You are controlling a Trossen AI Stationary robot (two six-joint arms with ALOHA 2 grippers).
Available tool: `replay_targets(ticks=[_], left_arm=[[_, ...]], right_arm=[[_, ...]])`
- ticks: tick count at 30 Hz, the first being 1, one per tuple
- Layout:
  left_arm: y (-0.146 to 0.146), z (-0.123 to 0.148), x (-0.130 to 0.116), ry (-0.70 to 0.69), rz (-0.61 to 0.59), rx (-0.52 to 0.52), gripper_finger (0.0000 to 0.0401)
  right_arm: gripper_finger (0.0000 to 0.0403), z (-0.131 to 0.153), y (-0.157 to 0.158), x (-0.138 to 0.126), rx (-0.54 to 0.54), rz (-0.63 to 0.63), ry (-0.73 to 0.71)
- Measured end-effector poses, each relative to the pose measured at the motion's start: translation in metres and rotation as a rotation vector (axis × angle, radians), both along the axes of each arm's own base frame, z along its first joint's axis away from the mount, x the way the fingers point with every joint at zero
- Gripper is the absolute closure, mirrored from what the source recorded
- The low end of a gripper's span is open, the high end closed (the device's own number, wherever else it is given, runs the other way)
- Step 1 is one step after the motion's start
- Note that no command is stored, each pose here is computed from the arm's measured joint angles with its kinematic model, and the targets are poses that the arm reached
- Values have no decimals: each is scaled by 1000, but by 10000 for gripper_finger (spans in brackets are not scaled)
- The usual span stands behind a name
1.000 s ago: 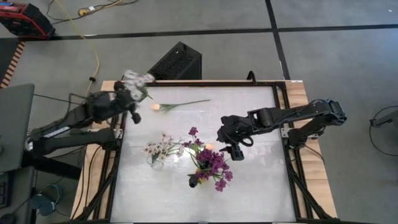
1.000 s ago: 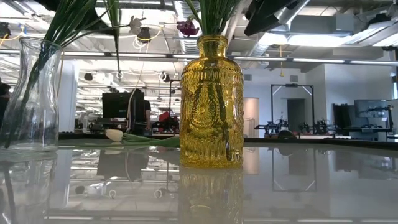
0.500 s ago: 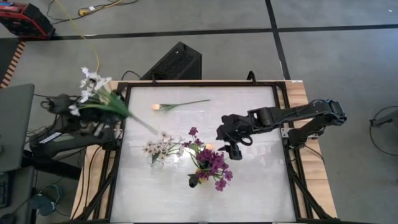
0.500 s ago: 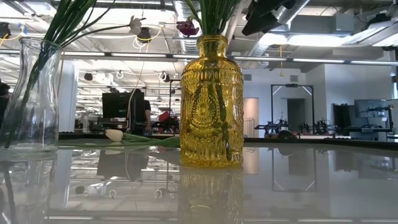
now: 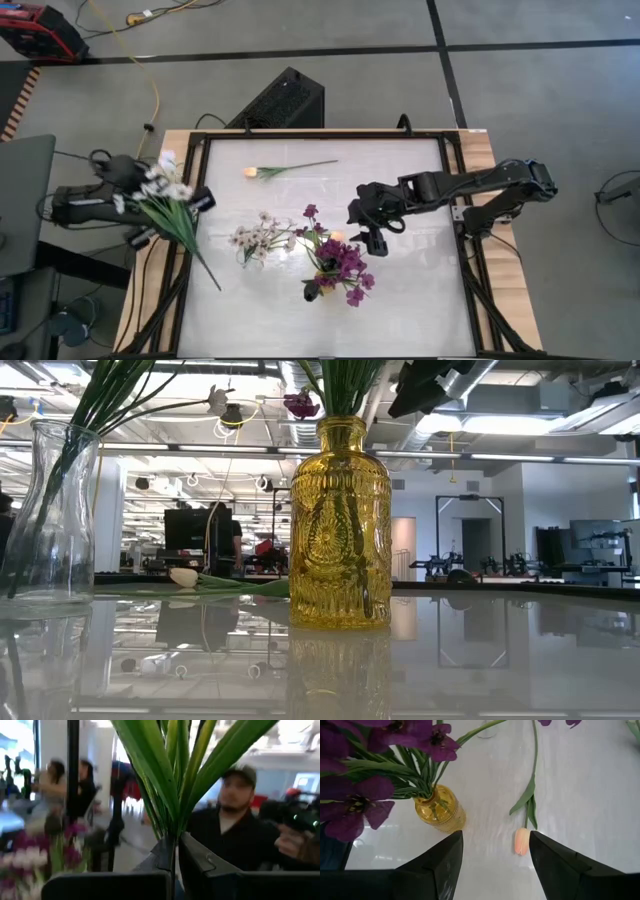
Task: Sort flowers into vase by color
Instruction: Put the white flowers into the transparent vase
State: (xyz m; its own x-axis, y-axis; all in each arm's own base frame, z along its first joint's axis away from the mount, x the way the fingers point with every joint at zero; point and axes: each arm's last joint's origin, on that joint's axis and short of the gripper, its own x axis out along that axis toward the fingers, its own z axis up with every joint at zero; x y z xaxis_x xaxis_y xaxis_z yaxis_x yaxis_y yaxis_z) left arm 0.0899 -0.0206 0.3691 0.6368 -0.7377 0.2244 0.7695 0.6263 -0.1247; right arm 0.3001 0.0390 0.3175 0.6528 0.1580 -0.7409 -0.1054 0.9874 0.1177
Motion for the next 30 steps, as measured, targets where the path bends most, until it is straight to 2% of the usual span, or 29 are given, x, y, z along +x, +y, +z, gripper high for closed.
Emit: replay_targets(ticks=[4,10,15,20,26,30], left_arm=[[-2,-18,-1,101,70,84,401],[3,-36,-9,220,282,163,401],[5,-47,-10,329,347,197,401],[6,-52,-10,376,407,228,401],[7,-61,-12,461,419,267,401],[7,-71,-7,470,434,269,401]], right_arm=[[148,0,0,0,0,0,-1],[148,1,0,1,-4,5,-18],[148,1,0,1,-8,10,-22],[148,1,0,1,-11,14,-23],[148,1,0,1,-11,14,-23],[148,1,0,1,-11,14,-23]])
